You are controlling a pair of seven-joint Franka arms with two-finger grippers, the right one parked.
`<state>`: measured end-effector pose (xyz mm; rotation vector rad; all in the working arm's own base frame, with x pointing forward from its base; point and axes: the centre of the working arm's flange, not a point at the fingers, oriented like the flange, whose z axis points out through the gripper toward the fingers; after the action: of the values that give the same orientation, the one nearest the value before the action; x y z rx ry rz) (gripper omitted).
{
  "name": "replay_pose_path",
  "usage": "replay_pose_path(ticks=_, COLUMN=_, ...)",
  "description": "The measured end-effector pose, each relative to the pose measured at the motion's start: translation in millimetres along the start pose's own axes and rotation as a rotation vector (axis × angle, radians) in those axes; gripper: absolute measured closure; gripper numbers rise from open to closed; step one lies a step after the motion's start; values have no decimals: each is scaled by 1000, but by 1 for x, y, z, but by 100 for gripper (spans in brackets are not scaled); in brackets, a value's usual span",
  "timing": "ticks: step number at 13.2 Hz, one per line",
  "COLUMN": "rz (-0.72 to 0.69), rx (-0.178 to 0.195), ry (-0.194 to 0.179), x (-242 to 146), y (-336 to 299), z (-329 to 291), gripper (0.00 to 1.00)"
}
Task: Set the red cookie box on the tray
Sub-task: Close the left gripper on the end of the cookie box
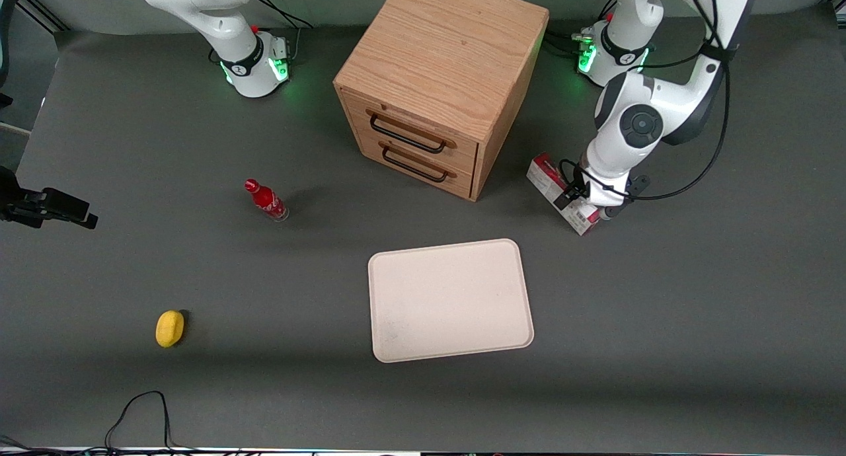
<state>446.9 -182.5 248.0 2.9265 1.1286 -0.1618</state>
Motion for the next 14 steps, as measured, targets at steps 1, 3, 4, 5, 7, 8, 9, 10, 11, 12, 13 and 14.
replay_pose_path(ticks=1, rz=-6, rx=6, ry=-8, x=-2, y=2, z=9, gripper=0)
replay_pose_path(ticks=3, rz=-11, rx=14, ry=-17, x=-5, y=3, z=18, gripper=4)
replay_pose_path(ticks=4, rz=-13, rx=11, ry=-16, x=-5, y=3, z=18, gripper=5)
replay_pose_path(ticks=5, rz=-13, rx=9, ry=-15, x=-4, y=4, z=18, gripper=17)
replay_pose_path(ticks=7, rz=-12, rx=10, ry=-15, x=-4, y=4, z=19, gripper=41)
replay_pose_path(ticks=8, rz=-7, rx=11, ry=-13, x=-4, y=4, z=19, gripper=54)
replay_pose_path(ticks=9, rz=3, rx=15, ry=-9, x=-3, y=5, z=18, gripper=63)
replay_pose_path(ticks=10, rz=14, rx=24, ry=-8, x=-1, y=8, z=14, gripper=76)
replay_pose_path(ticks=11, rz=22, rx=37, ry=-12, x=3, y=12, z=7, gripper=87)
replay_pose_path(ticks=12, rz=38, rx=51, ry=-17, x=9, y=19, z=-4, gripper=97)
replay_pose_path(ticks=13, rz=73, rx=71, ry=-28, x=18, y=26, z=-21, gripper=97)
replay_pose_path(ticks=14, rz=129, rx=93, ry=-44, x=31, y=33, z=-43, gripper=97)
